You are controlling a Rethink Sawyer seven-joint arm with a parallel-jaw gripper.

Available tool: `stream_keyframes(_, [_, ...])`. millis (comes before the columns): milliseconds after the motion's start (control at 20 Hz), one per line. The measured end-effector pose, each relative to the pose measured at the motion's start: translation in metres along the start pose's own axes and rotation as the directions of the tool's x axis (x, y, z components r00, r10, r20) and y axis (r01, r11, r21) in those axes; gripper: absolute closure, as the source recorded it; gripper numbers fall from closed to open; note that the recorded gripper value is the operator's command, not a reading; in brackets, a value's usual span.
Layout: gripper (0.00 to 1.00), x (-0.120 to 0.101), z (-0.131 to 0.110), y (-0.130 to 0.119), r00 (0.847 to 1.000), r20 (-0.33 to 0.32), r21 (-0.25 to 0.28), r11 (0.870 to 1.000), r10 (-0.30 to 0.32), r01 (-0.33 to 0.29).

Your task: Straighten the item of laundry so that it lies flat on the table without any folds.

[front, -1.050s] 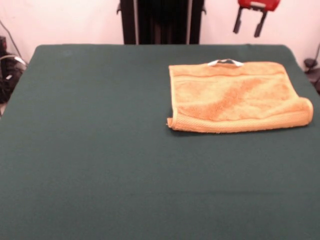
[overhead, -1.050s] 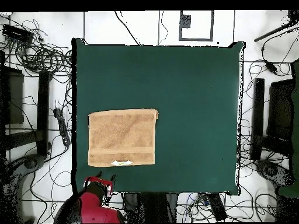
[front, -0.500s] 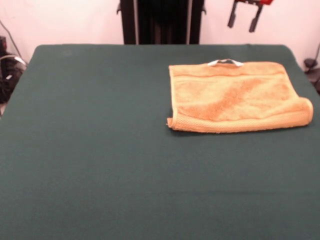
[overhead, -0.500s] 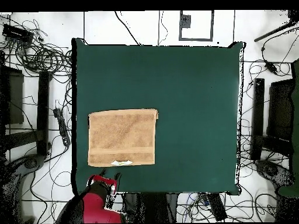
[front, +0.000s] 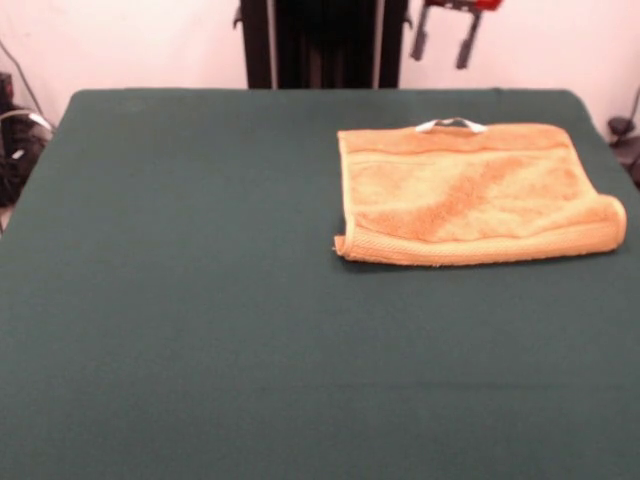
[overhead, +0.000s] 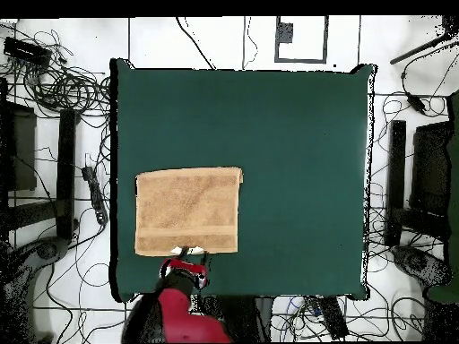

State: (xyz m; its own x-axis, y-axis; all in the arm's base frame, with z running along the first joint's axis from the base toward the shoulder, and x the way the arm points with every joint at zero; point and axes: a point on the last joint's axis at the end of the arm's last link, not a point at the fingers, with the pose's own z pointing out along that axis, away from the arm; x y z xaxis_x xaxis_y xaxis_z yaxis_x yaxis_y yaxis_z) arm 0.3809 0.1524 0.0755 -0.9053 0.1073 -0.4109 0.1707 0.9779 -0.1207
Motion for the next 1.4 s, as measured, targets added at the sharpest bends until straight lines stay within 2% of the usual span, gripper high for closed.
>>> stream_keyframes(150, [0.00,-0.019,-0.002,-0.048,0.999,0.028,-0.032,0.999,-0.029,0.030])
stream_keyframes(250, [0.00,-0.033,-0.008,-0.092,0.996,0.065,-0.066,0.996,-0.061,0.065])
stream_keyframes(300, [0.00,-0.038,-0.009,-0.104,0.994,0.078,-0.077,0.994,-0.070,0.076])
stream_keyframes(350, [0.00,-0.050,-0.013,-0.135,0.988,0.112,-0.108,0.988,-0.102,0.114])
stream_keyframes(400, [0.00,-0.057,-0.014,-0.149,0.985,0.130,-0.119,0.984,-0.115,0.131])
stream_keyframes(450, [0.00,-0.062,-0.015,-0.159,0.983,0.139,-0.123,0.983,-0.119,0.136])
stream_keyframes(550, [0.00,-0.079,-0.013,-0.195,0.982,0.157,-0.122,0.984,-0.109,0.129])
stream_keyframes(600, [0.00,-0.091,-0.011,-0.222,0.985,0.152,-0.107,0.989,-0.085,0.102])
stream_keyframes(750, [0.00,-0.103,-0.007,-0.247,0.990,0.125,-0.072,0.995,-0.065,0.075])
stream_keyframes(900, [0.00,-0.109,-0.007,-0.238,0.988,0.119,-0.063,0.992,-0.097,0.105])
stream_keyframes(1050, [0.00,-0.119,-0.009,-0.195,0.972,0.140,-0.076,0.977,-0.187,0.199])
stream_keyframes(1150, [0.00,-0.121,-0.011,-0.157,0.957,0.154,-0.097,0.960,-0.248,0.264])
stream_keyframes(1300, [0.00,-0.118,-0.009,-0.130,0.947,0.153,-0.118,0.947,-0.281,0.300])
stream_keyframes(1400, [0.00,-0.113,-0.004,-0.117,0.948,0.137,-0.137,0.943,-0.286,0.304])
